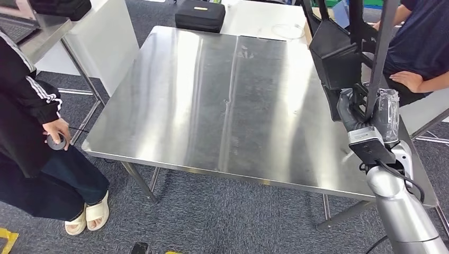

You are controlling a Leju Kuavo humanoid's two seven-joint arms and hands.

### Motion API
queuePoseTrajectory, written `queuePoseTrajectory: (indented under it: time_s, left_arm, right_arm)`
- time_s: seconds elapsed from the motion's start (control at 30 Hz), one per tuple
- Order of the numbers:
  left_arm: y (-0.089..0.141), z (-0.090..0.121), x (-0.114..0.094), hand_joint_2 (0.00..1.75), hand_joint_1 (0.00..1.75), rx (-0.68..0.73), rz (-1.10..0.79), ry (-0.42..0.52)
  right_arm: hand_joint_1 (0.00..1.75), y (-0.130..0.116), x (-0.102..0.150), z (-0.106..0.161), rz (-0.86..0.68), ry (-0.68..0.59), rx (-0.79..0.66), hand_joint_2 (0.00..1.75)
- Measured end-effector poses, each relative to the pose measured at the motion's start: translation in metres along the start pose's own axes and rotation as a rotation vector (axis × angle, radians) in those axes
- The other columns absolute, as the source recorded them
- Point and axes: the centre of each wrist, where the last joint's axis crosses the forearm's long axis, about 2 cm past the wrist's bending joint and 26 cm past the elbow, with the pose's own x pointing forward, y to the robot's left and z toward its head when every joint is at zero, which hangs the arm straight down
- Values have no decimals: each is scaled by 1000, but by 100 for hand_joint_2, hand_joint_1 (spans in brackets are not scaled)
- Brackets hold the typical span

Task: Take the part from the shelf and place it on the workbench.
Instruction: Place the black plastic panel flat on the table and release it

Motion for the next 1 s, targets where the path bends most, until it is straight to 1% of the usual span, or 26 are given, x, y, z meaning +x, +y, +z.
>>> queuePoseTrajectory:
  time_s: [0.13, 0.57, 0.87, 1.0]
  left_arm:
    - [1, -3, 5, 0, 0, -7, 3, -8]
    - [2, -4, 7, 0, 0, -13, 3, 1]
    - [3, -4, 6, 0, 0, -9, 9, 10]
    - [4, -4, 6, 0, 0, -9, 10, 10]
  right_arm:
    - [175, 2, -1, 1, 14, 1, -6, 175]
    - [175, 2, -3, -1, 8, -3, 5, 175]
    - [175, 6, -3, -17, -3, -40, 36, 175]
    - [175, 8, -3, -19, -4, -43, 43, 175]
